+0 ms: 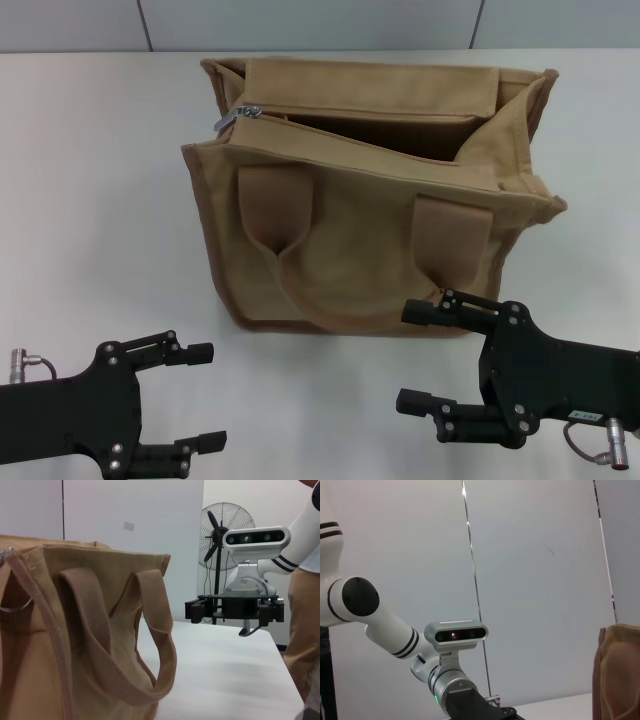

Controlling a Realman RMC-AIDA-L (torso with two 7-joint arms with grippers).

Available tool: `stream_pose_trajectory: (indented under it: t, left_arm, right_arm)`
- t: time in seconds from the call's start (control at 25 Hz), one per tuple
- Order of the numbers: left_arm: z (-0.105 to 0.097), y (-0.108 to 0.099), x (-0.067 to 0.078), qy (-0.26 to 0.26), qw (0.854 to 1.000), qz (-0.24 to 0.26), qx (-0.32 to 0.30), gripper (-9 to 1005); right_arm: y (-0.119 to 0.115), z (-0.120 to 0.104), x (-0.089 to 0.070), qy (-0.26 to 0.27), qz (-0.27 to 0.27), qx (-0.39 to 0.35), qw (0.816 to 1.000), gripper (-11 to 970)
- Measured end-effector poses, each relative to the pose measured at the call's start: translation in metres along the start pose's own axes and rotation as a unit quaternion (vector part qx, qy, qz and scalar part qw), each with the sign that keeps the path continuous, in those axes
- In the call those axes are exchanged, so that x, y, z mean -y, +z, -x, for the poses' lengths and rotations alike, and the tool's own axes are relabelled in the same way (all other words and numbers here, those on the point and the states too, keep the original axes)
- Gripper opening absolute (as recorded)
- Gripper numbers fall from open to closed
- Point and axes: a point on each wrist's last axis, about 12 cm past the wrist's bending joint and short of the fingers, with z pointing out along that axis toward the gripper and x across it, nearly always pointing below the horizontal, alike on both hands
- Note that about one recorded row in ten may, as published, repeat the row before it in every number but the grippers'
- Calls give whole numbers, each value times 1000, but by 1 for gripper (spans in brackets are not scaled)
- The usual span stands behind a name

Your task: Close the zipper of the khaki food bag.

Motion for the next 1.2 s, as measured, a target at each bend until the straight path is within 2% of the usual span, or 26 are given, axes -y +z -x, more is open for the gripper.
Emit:
stream_pose_trajectory:
  t: [0.52,0.64,0.76,0.8,0.84,0.88,0.92,0.96,1.0,1.04,1.08,1.12,1.16,1.2]
  left_arm:
    - [1,1,0,4,1000,0,2,814]
    - [1,-2,-2,8,1000,18,8,814]
    - [4,-13,-8,13,996,82,36,814]
    - [6,-24,-14,16,983,168,76,814]
    - [6,-24,-14,16,983,168,76,815]
    - [5,-31,-17,12,967,231,109,815]
    - [4,-35,-19,9,954,270,130,815]
    - [3,-38,-22,4,936,317,155,815]
    - [1,-40,-29,2,911,372,175,815]
    - [1,-40,-29,2,911,372,175,815]
    - [0,-39,-34,2,905,387,176,815]
    - [0,-36,-39,0,906,388,172,814]
    - [1,-33,-42,0,909,382,167,814]
    - [4,-23,-46,6,926,346,151,813]
  right_arm:
    - [-2,-3,3,1,-13,-16,1000,783]
    - [-2,-3,3,1,-13,-17,1000,784]
    - [-2,-3,4,1,-14,-16,1000,784]
    - [-1,-3,4,1,-15,-15,1000,784]
    - [-1,-3,4,1,-15,-15,1000,784]
    - [-1,-3,4,1,-15,-15,1000,784]
    - [0,-3,4,1,-15,-14,1000,784]
    - [0,-3,4,1,-16,-14,1000,784]
    - [0,-3,4,1,-16,-13,1000,784]
    - [0,-3,4,1,-16,-13,1000,784]
    - [1,-3,4,1,-15,-13,1000,784]
    - [2,-3,4,1,-14,-12,1000,784]
    - [2,-3,4,1,-14,-12,1000,783]
    - [3,-3,4,4,-14,-11,1000,783]
